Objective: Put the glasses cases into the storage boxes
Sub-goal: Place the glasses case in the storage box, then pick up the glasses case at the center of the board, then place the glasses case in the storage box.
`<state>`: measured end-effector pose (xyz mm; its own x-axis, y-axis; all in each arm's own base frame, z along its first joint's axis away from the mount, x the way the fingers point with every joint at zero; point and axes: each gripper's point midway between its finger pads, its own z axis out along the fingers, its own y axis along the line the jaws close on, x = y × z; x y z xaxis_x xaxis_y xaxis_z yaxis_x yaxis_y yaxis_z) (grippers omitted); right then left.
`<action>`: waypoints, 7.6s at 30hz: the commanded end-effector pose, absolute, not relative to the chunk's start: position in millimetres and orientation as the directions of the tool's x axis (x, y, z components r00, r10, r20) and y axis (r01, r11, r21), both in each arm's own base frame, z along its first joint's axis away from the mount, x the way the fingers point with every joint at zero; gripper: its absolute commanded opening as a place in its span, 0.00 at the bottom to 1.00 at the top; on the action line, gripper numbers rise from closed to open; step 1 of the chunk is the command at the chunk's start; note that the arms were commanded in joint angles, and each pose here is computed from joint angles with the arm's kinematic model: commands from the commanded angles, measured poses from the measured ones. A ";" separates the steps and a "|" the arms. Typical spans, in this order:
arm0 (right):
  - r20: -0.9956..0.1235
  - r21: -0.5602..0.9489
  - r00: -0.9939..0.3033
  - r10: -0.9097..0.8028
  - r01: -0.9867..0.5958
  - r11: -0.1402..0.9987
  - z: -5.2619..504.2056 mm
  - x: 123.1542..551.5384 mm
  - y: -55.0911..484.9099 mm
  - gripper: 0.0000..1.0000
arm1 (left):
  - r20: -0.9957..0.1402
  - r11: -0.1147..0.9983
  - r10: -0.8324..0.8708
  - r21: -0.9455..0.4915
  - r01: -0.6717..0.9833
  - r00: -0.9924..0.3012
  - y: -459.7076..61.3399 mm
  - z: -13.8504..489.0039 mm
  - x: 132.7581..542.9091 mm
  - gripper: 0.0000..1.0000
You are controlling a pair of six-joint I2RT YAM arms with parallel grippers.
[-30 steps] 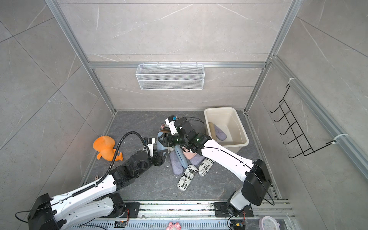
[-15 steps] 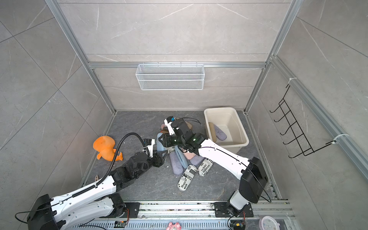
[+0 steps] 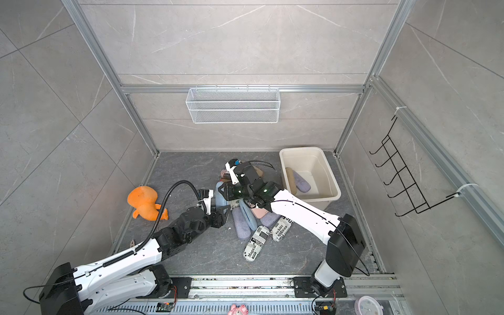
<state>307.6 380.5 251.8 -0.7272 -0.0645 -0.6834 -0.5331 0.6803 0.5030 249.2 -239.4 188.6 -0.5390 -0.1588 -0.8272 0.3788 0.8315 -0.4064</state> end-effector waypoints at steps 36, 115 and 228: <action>-0.790 0.337 -0.607 -0.086 -0.547 0.766 299.7 346.1 364.9 0.18 | -0.797 0.897 -0.292 -0.420 0.138 -0.529 -162.3 174.1 229.4 0.99; -0.445 -0.148 -0.893 -0.064 0.003 0.989 133.5 539.1 37.8 0.50 | -0.692 0.959 -0.233 -0.281 -0.042 -0.684 -157.4 132.6 242.6 0.98; -0.689 0.590 -0.724 0.037 -0.531 0.608 290.6 285.0 385.2 0.46 | -0.876 0.756 -0.241 -0.439 0.486 -0.417 -223.4 244.1 251.3 0.61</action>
